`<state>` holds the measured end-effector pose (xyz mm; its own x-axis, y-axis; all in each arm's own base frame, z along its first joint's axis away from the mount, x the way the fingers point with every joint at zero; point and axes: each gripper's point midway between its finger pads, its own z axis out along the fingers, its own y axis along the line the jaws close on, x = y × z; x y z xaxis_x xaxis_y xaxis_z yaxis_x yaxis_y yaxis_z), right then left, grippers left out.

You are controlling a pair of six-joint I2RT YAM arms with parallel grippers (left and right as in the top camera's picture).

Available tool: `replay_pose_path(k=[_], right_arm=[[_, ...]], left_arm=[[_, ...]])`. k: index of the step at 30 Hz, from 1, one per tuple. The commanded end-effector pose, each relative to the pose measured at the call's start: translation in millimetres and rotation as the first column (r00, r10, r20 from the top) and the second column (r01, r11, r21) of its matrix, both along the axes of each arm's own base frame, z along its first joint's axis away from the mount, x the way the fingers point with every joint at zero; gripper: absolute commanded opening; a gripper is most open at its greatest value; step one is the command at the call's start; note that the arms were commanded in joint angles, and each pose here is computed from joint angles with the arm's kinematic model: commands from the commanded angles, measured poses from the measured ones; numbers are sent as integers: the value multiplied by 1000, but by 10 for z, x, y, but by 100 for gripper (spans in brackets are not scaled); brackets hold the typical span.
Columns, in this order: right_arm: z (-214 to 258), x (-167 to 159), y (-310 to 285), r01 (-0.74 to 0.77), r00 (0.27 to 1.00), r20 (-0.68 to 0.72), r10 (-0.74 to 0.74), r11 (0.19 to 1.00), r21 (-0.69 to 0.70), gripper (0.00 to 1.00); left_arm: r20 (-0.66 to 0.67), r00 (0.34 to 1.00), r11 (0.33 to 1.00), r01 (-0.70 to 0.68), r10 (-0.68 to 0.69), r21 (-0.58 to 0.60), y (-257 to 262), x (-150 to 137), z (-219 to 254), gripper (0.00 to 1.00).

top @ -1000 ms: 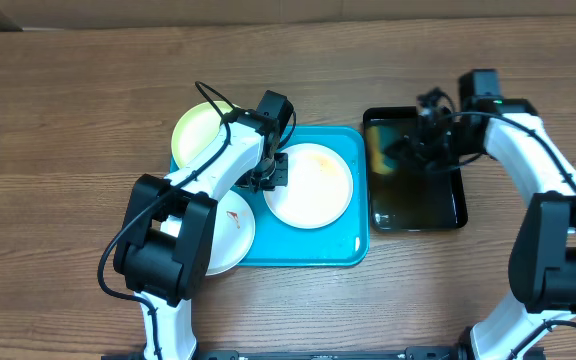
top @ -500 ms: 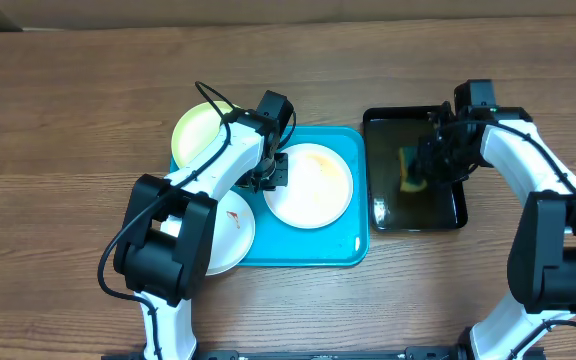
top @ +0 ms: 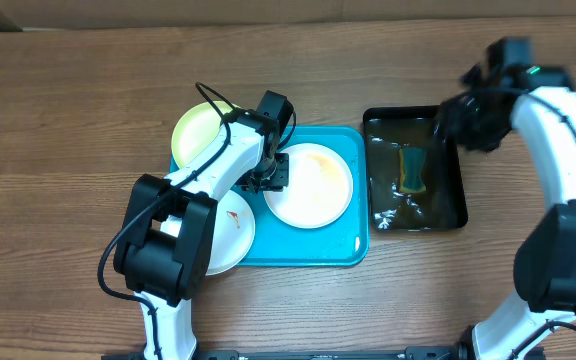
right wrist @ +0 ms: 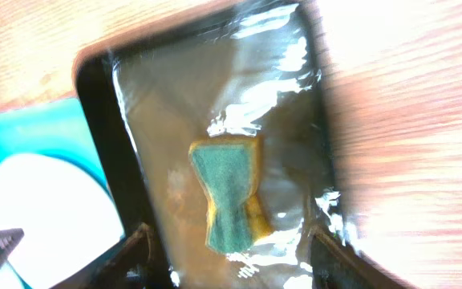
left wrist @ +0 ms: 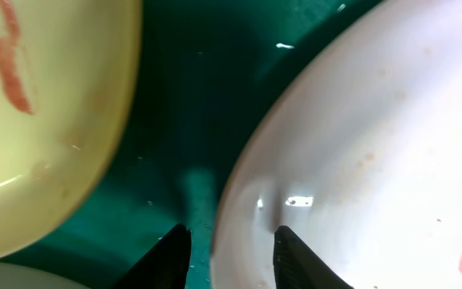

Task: Clean dirty plates on tray and stack at the side
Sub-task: 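Return the sponge to the black tray and lift the right arm away, then lift the white plate with the left gripper and carry it left off the tray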

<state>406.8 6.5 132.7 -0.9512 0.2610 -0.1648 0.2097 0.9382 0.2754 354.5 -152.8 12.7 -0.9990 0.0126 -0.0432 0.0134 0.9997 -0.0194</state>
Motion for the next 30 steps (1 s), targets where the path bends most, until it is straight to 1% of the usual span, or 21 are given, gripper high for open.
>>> replay_pose_path(k=[1, 2, 3, 9, 11, 12, 13, 18, 20, 22, 25, 30], right_arm=[[393, 166, -547, 187, 979, 89, -182, 981, -60, 86], [427, 157, -656, 222, 972, 91, -217, 973, -56, 100], [435, 139, -761, 250, 966, 90, -244, 967, -56, 100], [431, 63, -1149, 338, 939, 93, -332, 939, -55, 100], [431, 45, -1217, 353, 933, 93, -347, 934, -56, 100], [431, 43, -1226, 355, 932, 93, -349, 933, -56, 100], [431, 42, -1226, 355, 932, 93, -350, 933, -56, 100], [431, 42, -1226, 355, 932, 93, -349, 933, -56, 100], [431, 42, -1226, 355, 932, 93, -350, 933, -56, 100], [431, 42, -1226, 355, 932, 93, -350, 933, -56, 100], [431, 43, -1227, 355, 932, 93, -350, 933, -56, 100], [431, 42, -1226, 355, 932, 93, -350, 933, -56, 100]], left_arm=[[-40, 999, 999, 4, -5, -40, -92, -76, -67, 36], [-43, 999, 999, 4, -6, -37, -87, -83, -67, 36], [-48, 999, 999, 3, -5, -35, -82, -95, -67, 35], [-79, 997, 1000, -8, 7, -22, -50, -170, -67, 24], [-81, 997, 1000, -8, 7, -10, -28, -177, -68, 13], [-81, 997, 1000, -8, 7, -9, -26, -179, -68, 6], [-84, 996, 1000, -8, 7, -10, -24, -183, -67, 4], [-76, 997, 1000, -5, 6, 4, 3, -151, 14, 4], [-73, 997, 999, -16, 18, 36, 80, -115, 122, 4], [-65, 997, 999, -25, 28, 37, 103, -61, 245, 4], [-26, 999, 999, -31, 31, 25, 84, 69, 472, 4], [77, 997, 1000, -19, 19, 9, 31, 312, 833, 4]])
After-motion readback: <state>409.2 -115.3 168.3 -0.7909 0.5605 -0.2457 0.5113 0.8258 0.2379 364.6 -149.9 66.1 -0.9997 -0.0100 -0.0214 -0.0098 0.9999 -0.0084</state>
